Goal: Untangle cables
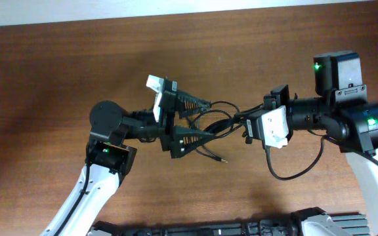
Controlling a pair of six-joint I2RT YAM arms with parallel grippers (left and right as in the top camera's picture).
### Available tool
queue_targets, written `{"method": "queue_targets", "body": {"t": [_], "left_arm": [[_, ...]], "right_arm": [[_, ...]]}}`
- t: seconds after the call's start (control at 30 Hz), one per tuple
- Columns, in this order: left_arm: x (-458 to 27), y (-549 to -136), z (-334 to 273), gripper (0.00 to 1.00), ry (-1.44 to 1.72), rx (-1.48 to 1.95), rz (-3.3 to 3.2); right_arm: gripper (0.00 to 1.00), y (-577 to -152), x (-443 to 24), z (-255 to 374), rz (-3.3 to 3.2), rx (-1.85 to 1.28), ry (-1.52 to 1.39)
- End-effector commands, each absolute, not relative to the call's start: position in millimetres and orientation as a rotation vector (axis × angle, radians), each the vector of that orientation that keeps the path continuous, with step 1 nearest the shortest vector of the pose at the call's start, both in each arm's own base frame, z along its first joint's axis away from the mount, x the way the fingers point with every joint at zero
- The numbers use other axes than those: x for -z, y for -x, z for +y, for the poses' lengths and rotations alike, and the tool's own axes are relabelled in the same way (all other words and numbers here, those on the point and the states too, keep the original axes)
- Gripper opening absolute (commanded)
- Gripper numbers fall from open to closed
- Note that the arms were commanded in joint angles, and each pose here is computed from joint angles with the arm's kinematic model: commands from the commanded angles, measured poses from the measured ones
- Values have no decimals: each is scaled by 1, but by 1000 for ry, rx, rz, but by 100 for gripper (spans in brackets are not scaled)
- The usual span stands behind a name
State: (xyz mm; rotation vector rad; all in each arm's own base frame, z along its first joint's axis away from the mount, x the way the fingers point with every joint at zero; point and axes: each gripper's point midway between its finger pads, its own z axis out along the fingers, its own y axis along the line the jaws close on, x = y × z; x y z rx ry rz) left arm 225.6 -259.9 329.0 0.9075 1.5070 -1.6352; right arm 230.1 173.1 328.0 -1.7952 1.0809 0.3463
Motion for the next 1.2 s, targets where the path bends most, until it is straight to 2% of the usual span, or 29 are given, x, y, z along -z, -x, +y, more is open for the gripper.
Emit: {"method": "queue_targets", "body": {"t": [0.0,0.03,0.1,0.3,0.43,0.47,0.6,0.73,0.83,1.0,1.03,1.07,1.1,1.17], "left_arm": [[-318,-228,-263,93,-883,1663,1577],[-312,-234,-263,90,-841,1665,1620],[-303,-241,-264,89,-785,1656,1677],[-296,-246,-263,83,-863,1525,1611],[-265,-269,-259,63,-725,1415,1774],[-259,-271,-258,61,-713,1402,1800],[-258,-268,-269,61,-749,1354,1777],[-285,-250,-292,63,-874,1354,1586],[-298,-238,-304,72,-966,1307,1453],[-295,-236,-305,69,-972,1316,1467],[-290,-236,-305,64,-987,1303,1476],[-286,-236,-305,52,-996,1296,1490],[-284,-235,-305,45,-1001,1297,1494],[-285,-232,-307,36,-1010,1299,1484]], "right_arm": [[4,-225,-338,179,1042,-404,1761],[4,-224,-339,179,1039,-407,1760],[4,-223,-340,180,1033,-414,1757],[4,-224,-340,180,1030,-410,1756],[4,-221,-344,182,1008,-436,1745],[4,-221,-344,182,1008,-437,1744],[4,-213,-353,187,956,-497,1716],[4,-209,-358,190,939,-542,1692],[4,-208,-360,191,941,-561,1682],[4,-204,-365,192,910,-587,1667],[4,-204,-367,193,894,-587,1663],[4,-205,-368,193,891,-584,1663],[4,-205,-368,193,888,-581,1664],[4,-205,-368,193,889,-582,1663]]}}
